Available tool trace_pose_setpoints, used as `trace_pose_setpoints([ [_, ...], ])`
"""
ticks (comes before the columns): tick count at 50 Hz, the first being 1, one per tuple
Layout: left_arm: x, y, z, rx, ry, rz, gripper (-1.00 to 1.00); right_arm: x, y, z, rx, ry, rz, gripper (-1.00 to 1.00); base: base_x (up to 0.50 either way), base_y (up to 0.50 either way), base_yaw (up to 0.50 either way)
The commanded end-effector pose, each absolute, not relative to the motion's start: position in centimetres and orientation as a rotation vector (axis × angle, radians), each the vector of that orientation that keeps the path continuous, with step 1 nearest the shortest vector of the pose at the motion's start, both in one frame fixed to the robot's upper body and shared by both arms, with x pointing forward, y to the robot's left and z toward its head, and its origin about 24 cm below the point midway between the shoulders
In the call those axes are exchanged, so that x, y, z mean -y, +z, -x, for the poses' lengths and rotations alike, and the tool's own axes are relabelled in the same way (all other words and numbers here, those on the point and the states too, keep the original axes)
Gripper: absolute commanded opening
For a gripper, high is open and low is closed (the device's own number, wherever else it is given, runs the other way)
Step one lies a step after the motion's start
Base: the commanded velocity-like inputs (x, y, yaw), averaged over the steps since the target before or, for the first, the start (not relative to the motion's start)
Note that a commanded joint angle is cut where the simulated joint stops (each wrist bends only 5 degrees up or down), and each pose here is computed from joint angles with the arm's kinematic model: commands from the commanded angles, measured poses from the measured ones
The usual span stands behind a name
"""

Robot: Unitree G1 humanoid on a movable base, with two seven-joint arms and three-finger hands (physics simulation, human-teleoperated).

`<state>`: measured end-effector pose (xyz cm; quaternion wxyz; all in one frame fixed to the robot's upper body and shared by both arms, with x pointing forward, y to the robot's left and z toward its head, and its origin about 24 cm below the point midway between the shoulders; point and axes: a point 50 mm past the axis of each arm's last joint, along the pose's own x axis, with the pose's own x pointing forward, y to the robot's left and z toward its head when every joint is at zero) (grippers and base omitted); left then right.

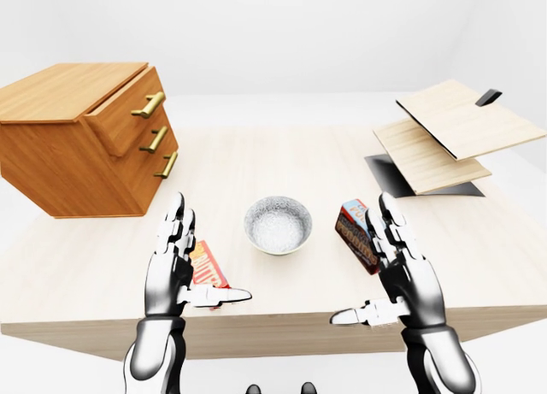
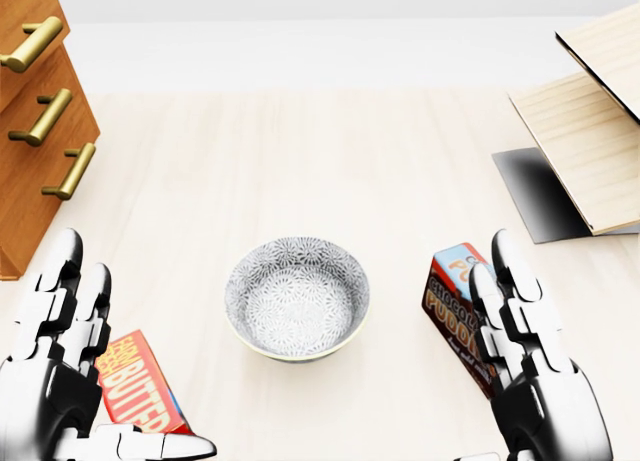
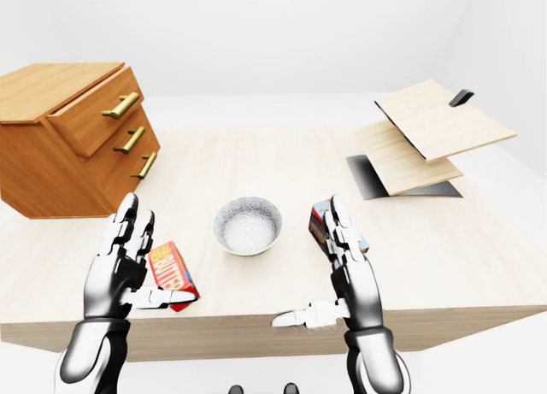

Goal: Close the top drawer of the cabinet and put the bowl on top of it.

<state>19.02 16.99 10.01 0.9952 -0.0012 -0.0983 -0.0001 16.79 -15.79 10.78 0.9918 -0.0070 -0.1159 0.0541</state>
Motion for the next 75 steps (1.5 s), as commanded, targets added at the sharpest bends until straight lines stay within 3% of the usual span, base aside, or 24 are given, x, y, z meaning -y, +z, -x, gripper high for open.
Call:
trace_pose_setpoints([
  [1,-16.97,10.01,-18.94,0.2,0.001,0.002,1.0,15.86,10.87,-16.63,0.24,0.109,0.018,1.0,0.23,0.0,0.0],
  [23,-16.94,9.92,-19.01,0.199,0.0,0.0,1.0,15.82,10.66,-16.87,0.231,0.095,0.025,1.0,0.23,0.0,0.0],
  [55,-16.98,9.89,-19.29,0.195,-0.002,-0.006,1.0,15.97,10.93,-16.48,0.273,0.06,0.053,1.0,0.0,0.0,0.0],
  [75,-17.02,9.95,-19.24,0.194,-0.001,-0.009,1.0,15.85,10.79,-16.52,0.272,0.059,0.064,1.0,0.0,0.35,0.0],
])
